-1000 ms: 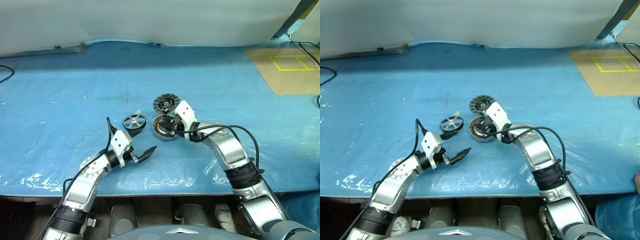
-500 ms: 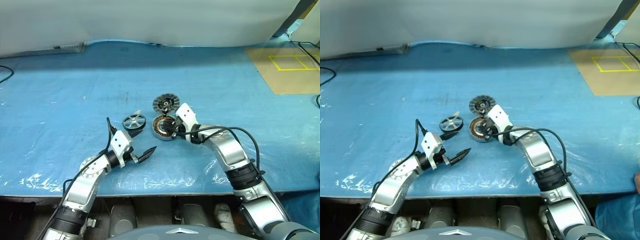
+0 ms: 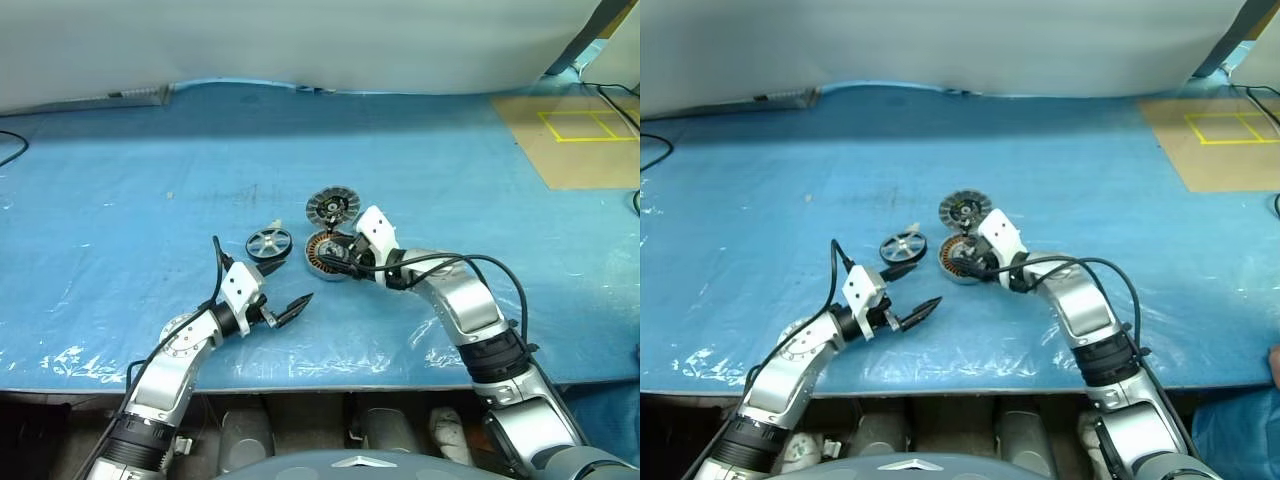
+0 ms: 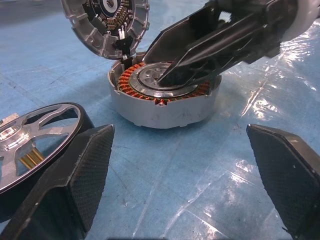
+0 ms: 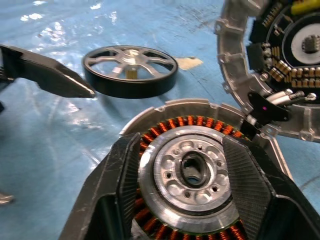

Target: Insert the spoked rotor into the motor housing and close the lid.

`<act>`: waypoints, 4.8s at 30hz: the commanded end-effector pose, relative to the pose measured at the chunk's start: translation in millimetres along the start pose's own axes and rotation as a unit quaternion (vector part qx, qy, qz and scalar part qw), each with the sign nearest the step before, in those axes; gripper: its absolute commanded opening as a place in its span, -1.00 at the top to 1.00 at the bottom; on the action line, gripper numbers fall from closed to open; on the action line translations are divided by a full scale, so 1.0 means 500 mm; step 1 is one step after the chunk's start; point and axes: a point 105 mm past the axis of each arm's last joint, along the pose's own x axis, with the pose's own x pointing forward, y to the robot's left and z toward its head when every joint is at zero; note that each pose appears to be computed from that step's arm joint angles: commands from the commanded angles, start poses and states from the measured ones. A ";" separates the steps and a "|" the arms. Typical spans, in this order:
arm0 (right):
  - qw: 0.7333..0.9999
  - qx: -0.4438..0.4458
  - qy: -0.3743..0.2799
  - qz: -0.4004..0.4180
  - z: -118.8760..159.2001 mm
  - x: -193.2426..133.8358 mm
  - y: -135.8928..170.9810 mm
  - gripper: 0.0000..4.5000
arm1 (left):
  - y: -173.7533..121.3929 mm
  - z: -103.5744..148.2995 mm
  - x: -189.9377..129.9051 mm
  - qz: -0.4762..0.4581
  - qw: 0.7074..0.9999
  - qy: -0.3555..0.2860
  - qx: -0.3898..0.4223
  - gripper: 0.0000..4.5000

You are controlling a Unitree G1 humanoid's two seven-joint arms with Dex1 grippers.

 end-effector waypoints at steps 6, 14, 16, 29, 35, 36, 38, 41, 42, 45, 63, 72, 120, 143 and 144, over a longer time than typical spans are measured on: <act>1.000 -0.004 -0.005 -0.007 0.026 -0.028 0.001 0.12 | -0.002 0.021 0.006 -0.003 1.000 -0.022 0.006 -1.00; 0.999 -0.014 0.019 -0.042 0.007 -0.006 -0.025 0.99 | -0.004 0.021 0.005 -0.005 1.000 -0.022 0.006 -1.00; 0.999 -0.014 0.019 -0.041 0.007 -0.004 -0.026 0.99 | -0.003 0.021 0.004 -0.003 1.000 -0.022 0.007 -1.00; 0.999 -0.020 0.023 -0.017 0.003 0.008 -0.009 0.99 | -0.001 0.020 0.001 0.000 1.000 -0.020 0.011 -1.00; 1.000 -0.022 0.018 -0.001 0.007 0.007 -0.001 0.99 | -0.001 0.019 0.000 -0.001 1.000 -0.017 0.012 -1.00; 1.000 -0.022 0.016 0.000 0.009 0.008 0.000 0.99 | -0.001 0.019 0.000 -0.001 1.000 -0.017 0.012 -1.00; 1.000 -0.022 0.015 0.001 0.009 0.012 0.001 0.99 | -0.001 0.019 0.000 -0.001 1.000 -0.018 0.012 -1.00; 1.000 -0.020 0.016 -0.008 0.005 0.020 -0.002 0.99 | -0.001 0.020 0.001 -0.002 1.000 -0.018 0.012 -1.00; 1.000 -0.020 0.018 -0.013 0.003 0.023 -0.005 0.99 | 0.000 0.020 0.001 -0.002 1.000 -0.018 0.013 -1.00; 0.999 -0.023 0.019 -0.020 0.002 0.028 -0.009 0.99 | 0.000 0.020 0.002 -0.002 1.000 -0.018 0.013 -1.00; 0.999 -0.003 0.045 -0.029 -0.031 -0.001 -0.028 0.99 | 0.000 0.020 -0.001 0.000 1.000 -0.018 0.011 -1.00; 0.999 -0.010 0.043 -0.010 -0.021 -0.002 -0.013 0.99 | -0.001 0.019 -0.002 -0.001 1.000 -0.017 0.010 -1.00; 0.999 0.003 -0.005 0.036 0.037 -0.037 -0.004 0.99 | 0.006 0.062 -0.001 -0.002 0.999 -0.053 -0.011 -1.00; 0.995 -0.034 -0.096 0.003 0.023 -0.059 0.005 0.99 | 0.172 0.086 -0.039 0.055 0.994 0.057 -0.074 -1.00; 0.995 -0.033 -0.096 0.002 0.021 -0.060 0.006 0.99 | 0.178 0.079 -0.040 0.051 0.994 0.064 -0.066 -1.00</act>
